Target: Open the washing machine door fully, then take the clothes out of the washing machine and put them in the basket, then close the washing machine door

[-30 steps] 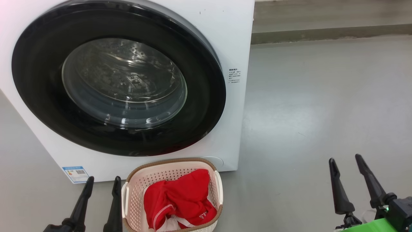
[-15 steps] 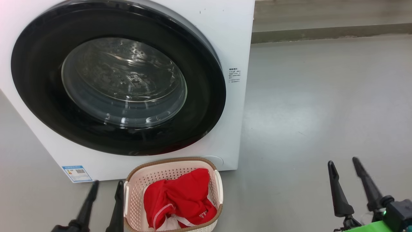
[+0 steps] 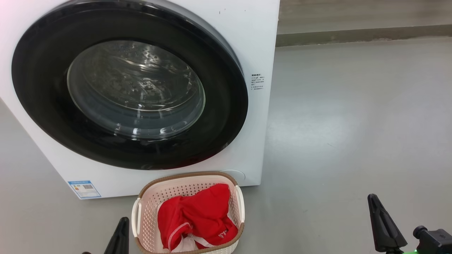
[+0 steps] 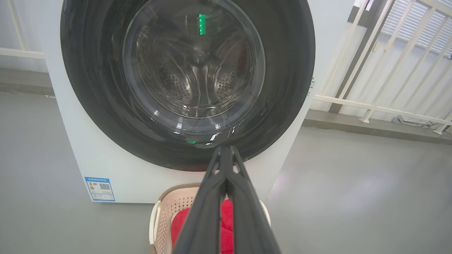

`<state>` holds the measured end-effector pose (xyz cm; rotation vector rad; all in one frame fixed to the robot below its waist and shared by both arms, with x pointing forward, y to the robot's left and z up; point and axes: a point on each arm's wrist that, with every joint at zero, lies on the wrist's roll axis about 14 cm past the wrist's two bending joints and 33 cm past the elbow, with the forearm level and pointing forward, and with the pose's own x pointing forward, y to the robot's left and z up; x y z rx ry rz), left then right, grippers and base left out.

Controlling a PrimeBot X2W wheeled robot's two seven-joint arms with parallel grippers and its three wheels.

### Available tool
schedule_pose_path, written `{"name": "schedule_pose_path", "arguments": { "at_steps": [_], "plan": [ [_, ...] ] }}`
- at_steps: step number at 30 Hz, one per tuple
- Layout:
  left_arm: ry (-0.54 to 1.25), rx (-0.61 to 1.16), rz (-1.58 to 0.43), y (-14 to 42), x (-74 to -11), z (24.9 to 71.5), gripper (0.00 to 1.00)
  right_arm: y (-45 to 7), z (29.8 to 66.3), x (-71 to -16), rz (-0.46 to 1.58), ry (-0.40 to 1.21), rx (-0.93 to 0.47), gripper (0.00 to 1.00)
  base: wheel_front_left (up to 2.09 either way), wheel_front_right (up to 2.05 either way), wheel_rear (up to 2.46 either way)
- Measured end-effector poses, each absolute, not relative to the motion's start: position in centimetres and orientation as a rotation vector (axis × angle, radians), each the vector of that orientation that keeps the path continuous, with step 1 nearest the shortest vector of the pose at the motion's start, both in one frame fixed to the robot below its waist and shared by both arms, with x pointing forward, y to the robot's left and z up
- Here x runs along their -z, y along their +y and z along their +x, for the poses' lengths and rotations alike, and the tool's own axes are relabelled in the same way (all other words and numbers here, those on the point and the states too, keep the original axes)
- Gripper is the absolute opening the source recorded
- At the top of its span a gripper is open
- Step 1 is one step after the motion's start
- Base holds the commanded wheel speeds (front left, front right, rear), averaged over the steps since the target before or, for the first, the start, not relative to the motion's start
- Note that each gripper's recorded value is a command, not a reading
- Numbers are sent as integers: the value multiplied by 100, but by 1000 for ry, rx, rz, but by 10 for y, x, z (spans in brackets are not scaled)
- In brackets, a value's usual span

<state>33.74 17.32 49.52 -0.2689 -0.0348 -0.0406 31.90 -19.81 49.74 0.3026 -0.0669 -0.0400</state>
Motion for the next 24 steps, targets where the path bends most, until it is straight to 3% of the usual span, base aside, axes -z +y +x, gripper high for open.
{"name": "schedule_pose_path", "arguments": {
  "at_steps": [24],
  "plan": [
    [15,-12,-518,182,-486,344,0,-203,327,-486,554,-19,80,0,0,0,0]
  ]
}}
